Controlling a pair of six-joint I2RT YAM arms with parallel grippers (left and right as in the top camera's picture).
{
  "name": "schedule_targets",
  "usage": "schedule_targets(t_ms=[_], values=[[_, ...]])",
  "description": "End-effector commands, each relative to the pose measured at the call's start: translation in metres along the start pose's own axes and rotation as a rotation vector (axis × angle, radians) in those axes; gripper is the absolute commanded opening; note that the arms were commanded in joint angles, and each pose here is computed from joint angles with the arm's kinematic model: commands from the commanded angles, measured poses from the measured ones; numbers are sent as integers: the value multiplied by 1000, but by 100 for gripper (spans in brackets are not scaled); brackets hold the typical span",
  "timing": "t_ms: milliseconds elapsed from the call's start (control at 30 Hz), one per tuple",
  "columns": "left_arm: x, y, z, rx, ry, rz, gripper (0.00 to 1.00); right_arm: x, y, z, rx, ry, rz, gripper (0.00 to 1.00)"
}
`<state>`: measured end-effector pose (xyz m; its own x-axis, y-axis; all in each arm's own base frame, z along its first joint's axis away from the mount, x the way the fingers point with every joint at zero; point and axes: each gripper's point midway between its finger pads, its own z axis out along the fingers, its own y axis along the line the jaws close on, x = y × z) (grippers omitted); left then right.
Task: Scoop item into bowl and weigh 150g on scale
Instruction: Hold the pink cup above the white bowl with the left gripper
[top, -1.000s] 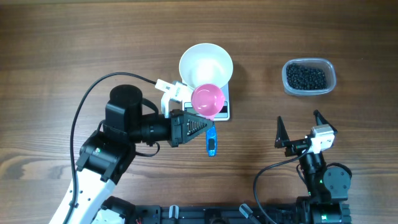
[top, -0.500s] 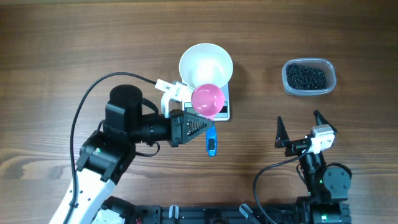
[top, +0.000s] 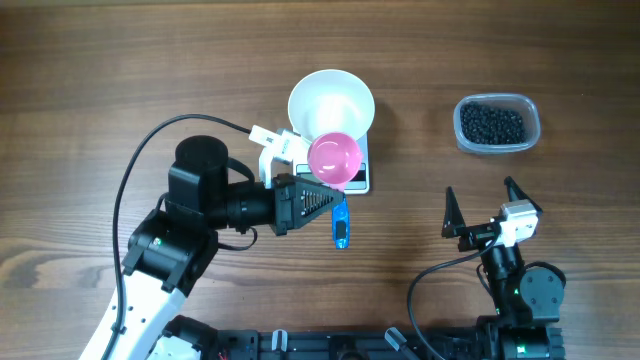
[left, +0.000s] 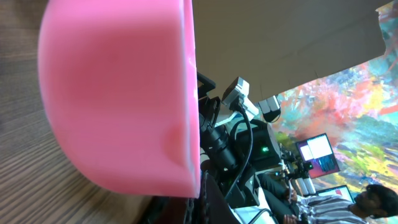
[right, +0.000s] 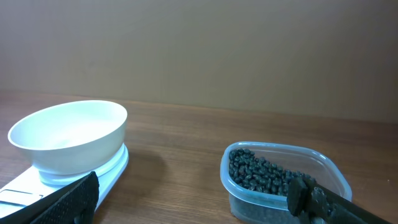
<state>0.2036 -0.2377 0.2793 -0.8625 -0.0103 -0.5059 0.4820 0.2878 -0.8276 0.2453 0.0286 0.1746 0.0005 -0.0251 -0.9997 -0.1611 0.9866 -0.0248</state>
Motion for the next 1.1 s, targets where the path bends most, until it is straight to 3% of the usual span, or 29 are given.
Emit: schedule_targets(t_ms=[0,800,1067], values=[[1,-1,1,3,2,29,4,-1,2,0,-10,-8,-9,100],[-3,-1,1,-1,-12,-2,4,-1,2,0,-10,-8,-10,100],[-22,22,-2,-117,-143,-282,4,-1,2,0,-10,-8,-10,100]])
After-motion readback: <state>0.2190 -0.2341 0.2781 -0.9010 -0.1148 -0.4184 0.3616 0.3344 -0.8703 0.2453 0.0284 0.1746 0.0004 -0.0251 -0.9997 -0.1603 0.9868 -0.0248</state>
